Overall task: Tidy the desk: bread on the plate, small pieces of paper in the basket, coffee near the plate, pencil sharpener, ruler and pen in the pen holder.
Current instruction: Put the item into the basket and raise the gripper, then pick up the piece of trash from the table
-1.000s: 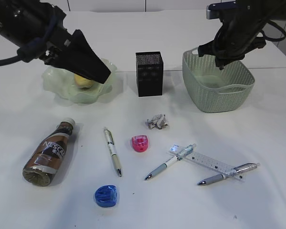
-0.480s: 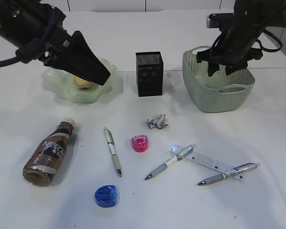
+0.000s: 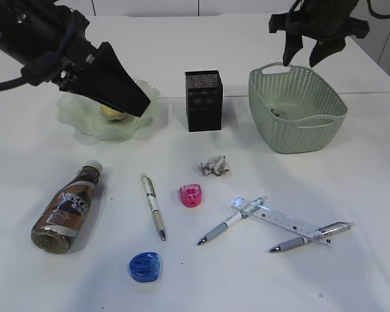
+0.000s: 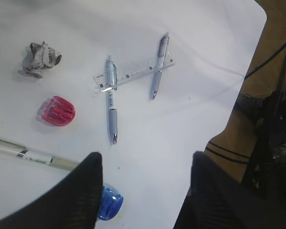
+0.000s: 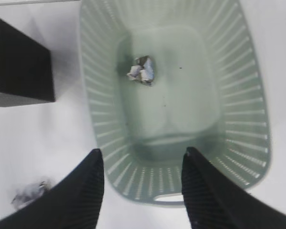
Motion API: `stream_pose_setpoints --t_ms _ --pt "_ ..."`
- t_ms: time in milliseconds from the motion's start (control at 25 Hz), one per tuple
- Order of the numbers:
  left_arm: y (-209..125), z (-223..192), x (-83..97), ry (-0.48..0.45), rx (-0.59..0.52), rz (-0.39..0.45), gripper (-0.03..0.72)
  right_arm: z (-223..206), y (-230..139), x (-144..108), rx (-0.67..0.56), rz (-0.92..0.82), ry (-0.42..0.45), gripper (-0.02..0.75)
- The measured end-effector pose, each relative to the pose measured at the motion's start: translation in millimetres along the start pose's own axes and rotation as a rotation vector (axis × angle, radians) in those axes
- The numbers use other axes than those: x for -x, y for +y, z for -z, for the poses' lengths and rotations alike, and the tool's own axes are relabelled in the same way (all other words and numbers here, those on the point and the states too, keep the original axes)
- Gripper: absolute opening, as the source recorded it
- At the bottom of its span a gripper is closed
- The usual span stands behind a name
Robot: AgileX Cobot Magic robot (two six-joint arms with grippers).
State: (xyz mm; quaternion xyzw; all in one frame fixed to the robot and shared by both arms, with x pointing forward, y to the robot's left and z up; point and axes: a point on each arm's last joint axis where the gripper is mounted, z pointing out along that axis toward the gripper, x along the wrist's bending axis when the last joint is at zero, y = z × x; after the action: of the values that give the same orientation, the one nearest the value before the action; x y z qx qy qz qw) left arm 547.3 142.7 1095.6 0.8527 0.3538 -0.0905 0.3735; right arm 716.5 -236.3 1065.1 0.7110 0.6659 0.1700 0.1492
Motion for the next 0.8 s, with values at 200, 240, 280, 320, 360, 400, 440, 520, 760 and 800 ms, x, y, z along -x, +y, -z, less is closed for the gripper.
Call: stream_pose_setpoints --t_ms 200,240,280,320,360,400,440,520,760,800 --pt "-1.5 0.0 1.3 -0.015 -0.017 0.008 0.415 14.7 2.6 -10.3 -0.013 0.022 0.113 0.413" --pt "-1.9 0.0 1.6 -0.018 -0.021 0.010 0.415 14.8 2.3 -10.9 -0.017 0.025 0.119 0.413" --pt "-2.0 0.0 1.8 -0.019 -0.022 0.010 0.415 15.3 2.5 -11.4 -0.016 0.026 0.125 0.412" --pt "-2.4 0.1 2.1 -0.023 -0.027 0.010 0.415 15.4 1.5 -13.9 -0.023 0.032 0.143 0.412" --pt "-2.6 0.1 2.2 -0.024 -0.028 0.011 0.415 15.6 1.0 -16.5 -0.024 0.043 0.150 0.412" --pt "-2.8 0.1 2.5 -0.027 -0.031 0.011 0.415 15.7 0.4 -18.6 -0.025 0.052 0.153 0.412" --pt "-3.0 0.1 2.6 -0.028 -0.033 0.011 0.415 17.2 -1.2 -25.5 -0.024 0.073 0.160 0.412" --pt "-3.1 0.1 2.7 -0.030 -0.035 0.011 0.415 20.1 -3.7 -36.3 -0.022 0.103 0.172 0.412" --pt "-4.7 0.2 3.9 -0.042 -0.052 0.011 0.414 29.3 -25.4 -101.1 -0.021 0.266 0.196 0.408" --pt "-5.0 0.2 3.9 -0.043 -0.055 0.010 0.414 30.2 -28.1 -107.3 -0.020 0.283 0.198 0.407"
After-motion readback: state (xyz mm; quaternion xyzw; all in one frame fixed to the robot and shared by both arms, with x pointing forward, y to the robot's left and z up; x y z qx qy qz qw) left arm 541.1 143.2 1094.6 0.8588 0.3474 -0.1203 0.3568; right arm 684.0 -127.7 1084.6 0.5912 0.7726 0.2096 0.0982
